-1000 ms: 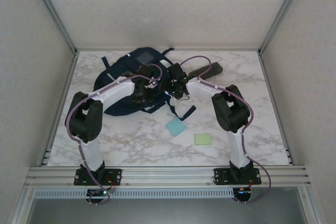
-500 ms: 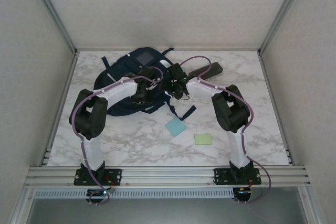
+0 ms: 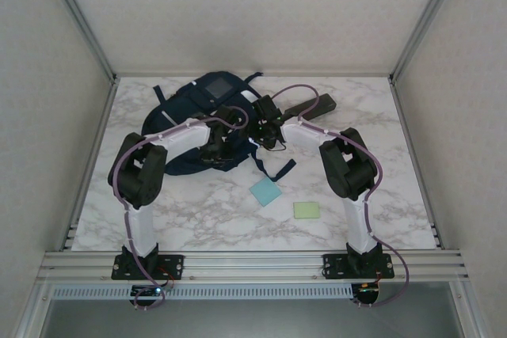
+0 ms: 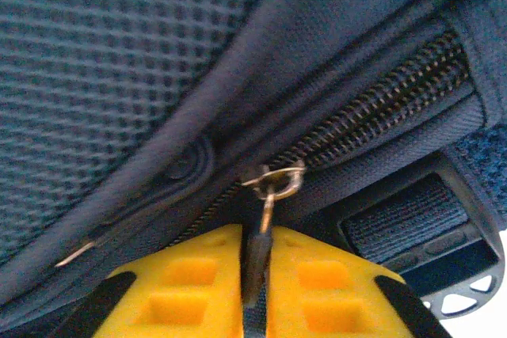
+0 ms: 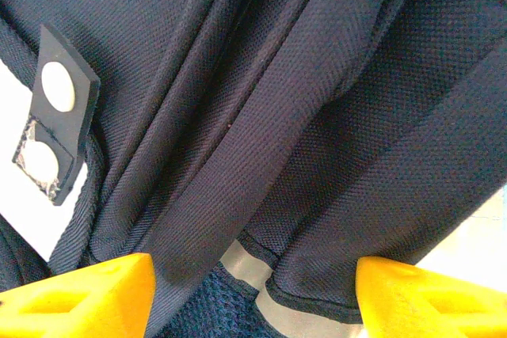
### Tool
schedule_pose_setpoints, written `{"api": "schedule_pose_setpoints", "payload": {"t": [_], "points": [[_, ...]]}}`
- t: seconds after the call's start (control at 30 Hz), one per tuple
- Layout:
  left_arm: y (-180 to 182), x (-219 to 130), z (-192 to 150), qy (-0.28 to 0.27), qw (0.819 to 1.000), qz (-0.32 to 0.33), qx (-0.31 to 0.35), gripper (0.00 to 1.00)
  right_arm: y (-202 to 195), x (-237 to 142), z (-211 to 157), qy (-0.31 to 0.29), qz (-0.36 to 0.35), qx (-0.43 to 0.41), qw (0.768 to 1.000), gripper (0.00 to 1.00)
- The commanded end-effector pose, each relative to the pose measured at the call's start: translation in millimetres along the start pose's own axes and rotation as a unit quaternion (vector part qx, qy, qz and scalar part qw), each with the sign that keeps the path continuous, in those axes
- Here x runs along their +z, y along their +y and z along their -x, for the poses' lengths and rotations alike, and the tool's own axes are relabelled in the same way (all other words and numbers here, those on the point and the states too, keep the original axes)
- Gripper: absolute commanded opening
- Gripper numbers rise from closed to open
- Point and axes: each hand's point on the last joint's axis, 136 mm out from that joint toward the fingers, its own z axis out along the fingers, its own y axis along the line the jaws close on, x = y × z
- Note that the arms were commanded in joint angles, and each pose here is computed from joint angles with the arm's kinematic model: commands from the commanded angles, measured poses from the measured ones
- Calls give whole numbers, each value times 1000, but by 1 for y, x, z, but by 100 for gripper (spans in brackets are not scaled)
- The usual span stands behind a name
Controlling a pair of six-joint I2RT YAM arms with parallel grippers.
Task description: Pack the student bag
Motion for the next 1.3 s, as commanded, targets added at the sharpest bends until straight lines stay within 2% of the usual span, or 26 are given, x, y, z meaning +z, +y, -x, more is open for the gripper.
{"api": "schedule_pose_setpoints", "payload": {"t": [0.0, 0.07, 0.3, 0.37, 0.5, 0.67, 0.7, 0.77, 0.8, 0.87, 0.9, 0.93, 1.07, 1.27], "points": [[3, 4, -18, 38, 999, 14, 15, 6, -4, 8, -12, 26, -7, -1, 1000, 68], [5, -2, -11, 26, 999, 20, 22, 0, -2, 4, -11, 25, -5, -2, 1000, 68], [8, -32, 10, -22, 1000, 8, 20, 0, 8, -21, -11, 24, 13, -6, 1000, 71], [9, -42, 16, -32, 999, -10, 14, 0, 8, -24, -18, 38, 17, 3, 999, 78], [-3, -55, 18, -37, 997, -57, 20, 0, 21, -16, -27, 54, 73, 42, 995, 99], [-4, -58, 13, -33, 997, -70, 20, 0, 33, 8, -30, 63, 108, 87, 988, 97], [-4, -58, 12, -33, 997, -69, 19, 0, 33, 13, -30, 64, 108, 91, 988, 95], [2, -56, 9, -33, 998, -60, 17, 0, 36, 19, -26, 58, 117, 93, 987, 79], [6, -54, 8, -30, 998, -53, 13, 0, 37, 21, -24, 53, 118, 93, 987, 66], [19, -50, 4, -23, 999, -33, 6, 0, 34, 20, -17, 39, 110, 88, 989, 28], [28, -49, 2, -19, 1000, -19, 1, 0, 31, 19, -14, 32, 99, 82, 991, 6], [38, -48, -1, -12, 1000, -3, -3, 0, 27, 17, -10, 26, 87, 75, 993, 0], [73, -49, -9, 4, 999, 38, -19, 0, 16, 12, 4, 5, 62, 46, 997, 0], [130, -69, -25, 21, 990, 137, -8, 0, 11, 4, 30, -23, 24, -18, 999, 0]]}}
